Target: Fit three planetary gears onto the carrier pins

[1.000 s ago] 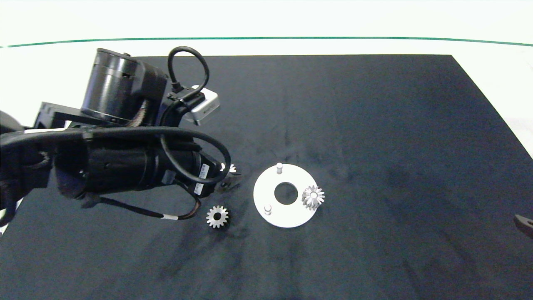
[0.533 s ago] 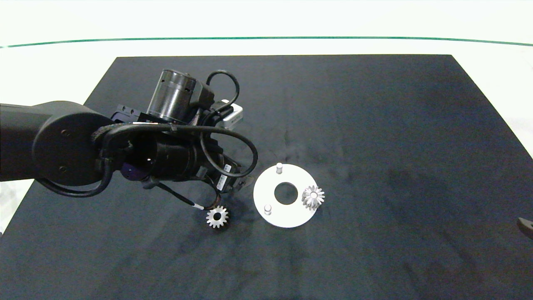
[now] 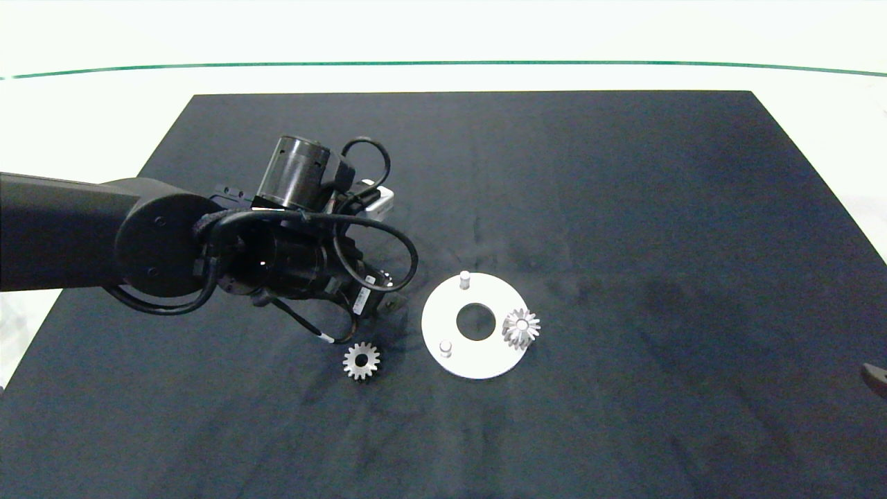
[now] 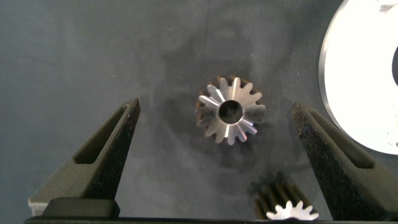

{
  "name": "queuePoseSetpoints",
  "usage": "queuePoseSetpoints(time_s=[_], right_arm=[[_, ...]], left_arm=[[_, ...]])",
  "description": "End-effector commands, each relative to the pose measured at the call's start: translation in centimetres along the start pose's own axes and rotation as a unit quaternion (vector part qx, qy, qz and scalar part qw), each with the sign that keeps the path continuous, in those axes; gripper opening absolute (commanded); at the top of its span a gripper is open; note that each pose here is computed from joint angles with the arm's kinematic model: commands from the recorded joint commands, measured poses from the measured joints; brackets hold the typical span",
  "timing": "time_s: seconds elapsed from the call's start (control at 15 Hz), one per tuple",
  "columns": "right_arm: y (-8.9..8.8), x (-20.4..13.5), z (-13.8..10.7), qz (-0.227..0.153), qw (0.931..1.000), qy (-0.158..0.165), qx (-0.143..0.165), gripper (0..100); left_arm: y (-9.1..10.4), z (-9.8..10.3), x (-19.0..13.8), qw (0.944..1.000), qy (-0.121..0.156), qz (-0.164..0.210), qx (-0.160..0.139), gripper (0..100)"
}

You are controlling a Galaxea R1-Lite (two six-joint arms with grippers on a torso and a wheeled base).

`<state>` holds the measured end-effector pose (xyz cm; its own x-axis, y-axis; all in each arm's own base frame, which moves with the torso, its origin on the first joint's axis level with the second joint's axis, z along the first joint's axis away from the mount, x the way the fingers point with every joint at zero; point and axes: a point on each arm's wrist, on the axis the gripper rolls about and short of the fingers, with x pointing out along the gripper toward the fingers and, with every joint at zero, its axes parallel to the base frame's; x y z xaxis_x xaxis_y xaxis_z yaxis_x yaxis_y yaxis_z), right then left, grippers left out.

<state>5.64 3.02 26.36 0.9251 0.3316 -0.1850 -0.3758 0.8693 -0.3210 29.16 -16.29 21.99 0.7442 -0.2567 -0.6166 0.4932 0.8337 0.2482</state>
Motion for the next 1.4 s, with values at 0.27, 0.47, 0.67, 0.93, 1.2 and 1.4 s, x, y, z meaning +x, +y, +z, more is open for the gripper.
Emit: queuePoseSetpoints(time_s=[0.27,0.47,0.67,0.93,1.2,1.4], right_arm=[[0.05,0.13,-0.03,0.002,1.0,0.002,-0.002,100],[0.07,0.18,-0.07,0.003,1.0,0.004,-0.002,100],[0.07,0.18,-0.07,0.003,1.0,0.004,-0.002,100],[0.09,0.2,-0.1,0.003,1.0,0.004,-0.002,100],[0.18,0.4,-0.28,0.004,0.9999,0.009,-0.003,100],[0.18,0.4,-0.28,0.004,0.9999,0.009,-0.003,100]], left_arm=[[-0.07,-0.22,0.73,0.9999,0.01,0.0,0.001,93],[-0.26,-0.35,0.73,0.9999,0.012,-0.002,0.002,87],[-0.45,-0.31,0.66,0.9999,0.011,-0.004,-0.001,81],[-0.49,-0.21,0.71,1.0,0.006,-0.003,-0.007,74],[-0.57,-0.21,0.69,1.0,0.004,0.0,-0.008,65],[-0.74,-0.47,0.75,0.9999,0.008,-0.002,-0.006,59]])
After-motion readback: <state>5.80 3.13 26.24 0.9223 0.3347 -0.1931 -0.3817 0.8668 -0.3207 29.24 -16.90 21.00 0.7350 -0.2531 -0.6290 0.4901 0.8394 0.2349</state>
